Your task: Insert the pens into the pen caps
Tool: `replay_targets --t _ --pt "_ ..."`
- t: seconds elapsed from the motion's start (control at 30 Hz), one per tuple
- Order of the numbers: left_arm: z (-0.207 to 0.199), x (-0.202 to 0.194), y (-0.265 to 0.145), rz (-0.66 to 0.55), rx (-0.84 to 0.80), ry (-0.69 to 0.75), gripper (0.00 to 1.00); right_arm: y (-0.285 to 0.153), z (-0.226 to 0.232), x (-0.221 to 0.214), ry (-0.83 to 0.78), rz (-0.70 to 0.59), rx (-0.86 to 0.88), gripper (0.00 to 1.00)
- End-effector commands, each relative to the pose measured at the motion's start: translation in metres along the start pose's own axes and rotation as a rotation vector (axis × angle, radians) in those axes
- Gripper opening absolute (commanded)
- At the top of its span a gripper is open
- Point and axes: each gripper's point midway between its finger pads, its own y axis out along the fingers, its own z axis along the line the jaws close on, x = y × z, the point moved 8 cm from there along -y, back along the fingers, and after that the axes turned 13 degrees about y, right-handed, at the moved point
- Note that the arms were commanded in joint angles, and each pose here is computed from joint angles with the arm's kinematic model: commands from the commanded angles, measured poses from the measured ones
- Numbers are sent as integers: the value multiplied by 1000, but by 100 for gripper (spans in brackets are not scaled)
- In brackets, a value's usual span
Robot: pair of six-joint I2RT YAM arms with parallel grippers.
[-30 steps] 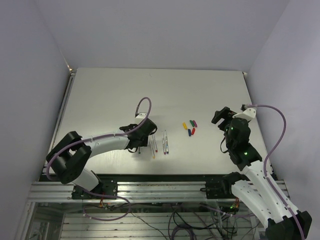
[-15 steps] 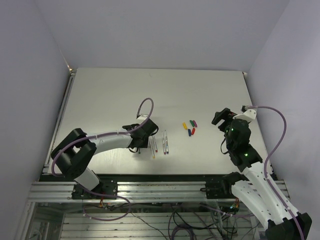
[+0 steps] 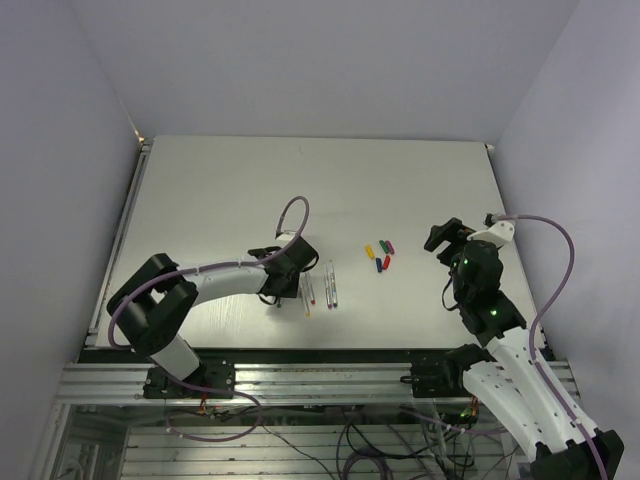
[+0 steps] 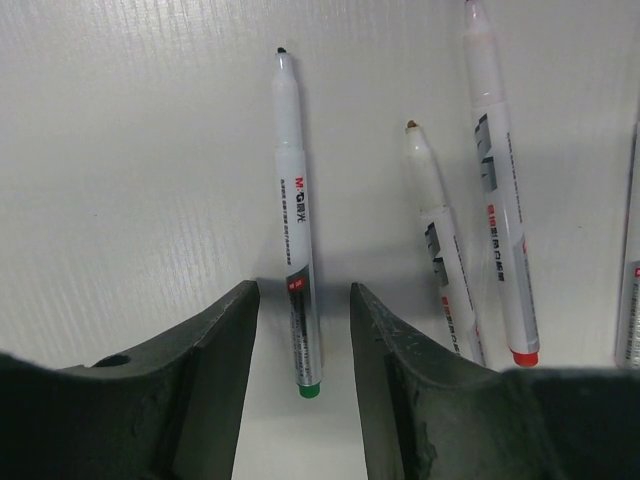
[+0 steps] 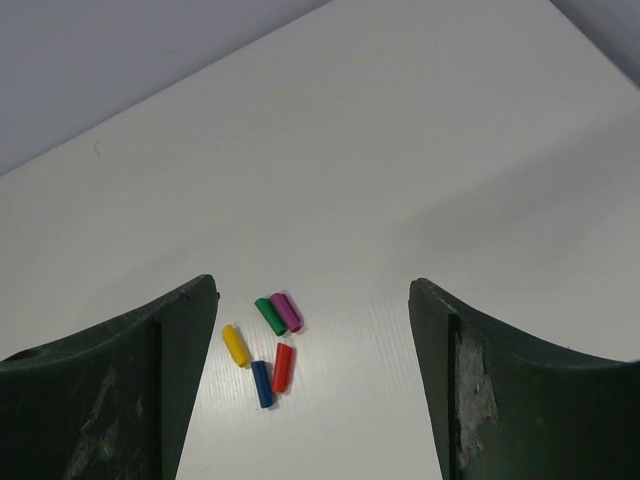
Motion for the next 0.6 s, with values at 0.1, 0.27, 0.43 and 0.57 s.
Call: replay_targets --t 0.1,0.27,0.43,0.57 --pt "-2 -9 5 75 -15 19 53 0 -4 -5 9 13 -11 77" --pt "0 -15 7 103 -16 20 50 -1 -5 -6 6 16 -17 77" --pt "6 -20 10 127 0 8 40 -1 -6 -6 11 17 -18 77" --pt "14 -24 14 147 22 1 28 -1 -6 -6 11 20 -24 77"
